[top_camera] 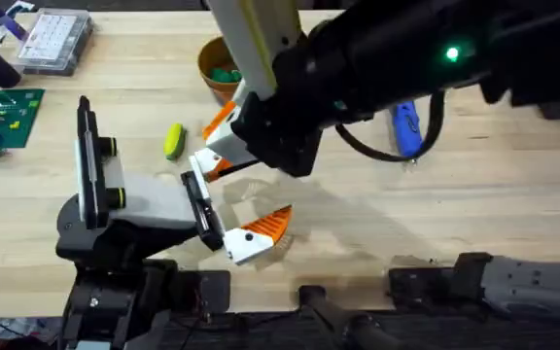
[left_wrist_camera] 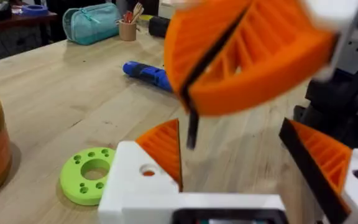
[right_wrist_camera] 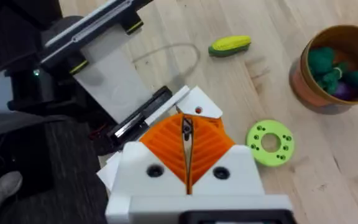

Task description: Pick up the gripper from the table and insert it into the empty holder that is missing its gripper. Then pick up a screw, insert it into the mounting hole, and use the screwdriver to tighten it. Finally, clean up the table by picking up the vegetable and placing it into the bucket.

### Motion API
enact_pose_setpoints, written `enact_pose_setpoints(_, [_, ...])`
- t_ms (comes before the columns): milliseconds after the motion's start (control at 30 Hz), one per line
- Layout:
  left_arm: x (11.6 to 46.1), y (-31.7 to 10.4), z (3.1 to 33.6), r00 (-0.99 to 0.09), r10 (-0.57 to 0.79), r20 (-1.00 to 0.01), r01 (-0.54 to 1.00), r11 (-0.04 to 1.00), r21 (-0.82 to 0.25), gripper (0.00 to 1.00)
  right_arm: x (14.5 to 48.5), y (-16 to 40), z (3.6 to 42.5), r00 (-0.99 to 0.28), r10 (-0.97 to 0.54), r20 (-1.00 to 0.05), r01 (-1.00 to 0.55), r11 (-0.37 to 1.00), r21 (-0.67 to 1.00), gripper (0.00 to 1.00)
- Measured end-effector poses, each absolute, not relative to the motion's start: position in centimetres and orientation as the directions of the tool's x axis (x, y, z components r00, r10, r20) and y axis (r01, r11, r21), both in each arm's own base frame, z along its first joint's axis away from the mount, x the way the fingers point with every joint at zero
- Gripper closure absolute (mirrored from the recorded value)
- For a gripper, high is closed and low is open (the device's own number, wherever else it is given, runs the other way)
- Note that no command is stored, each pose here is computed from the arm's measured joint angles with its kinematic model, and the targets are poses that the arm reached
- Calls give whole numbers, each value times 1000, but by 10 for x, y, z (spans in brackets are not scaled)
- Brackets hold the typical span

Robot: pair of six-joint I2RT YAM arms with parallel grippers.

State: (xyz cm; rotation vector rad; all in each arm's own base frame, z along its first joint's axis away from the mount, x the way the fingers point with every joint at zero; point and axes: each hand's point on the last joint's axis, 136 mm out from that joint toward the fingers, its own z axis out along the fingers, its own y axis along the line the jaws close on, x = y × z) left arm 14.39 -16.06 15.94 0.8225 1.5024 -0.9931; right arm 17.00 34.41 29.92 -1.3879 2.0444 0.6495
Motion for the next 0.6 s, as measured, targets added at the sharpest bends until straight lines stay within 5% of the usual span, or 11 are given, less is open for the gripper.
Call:
enact_pose_setpoints(300, [144, -161, 159, -157, -20, -987, 901, 407, -151, 14, 171, 330, 275, -326, -648, -688, -925, 369, 91, 987])
enact_pose_setpoints(600, [144, -161, 159, -157, -20, -987, 901, 407, -151, 14, 174, 318, 304, -227, -402, -887, -926, 370, 69, 987])
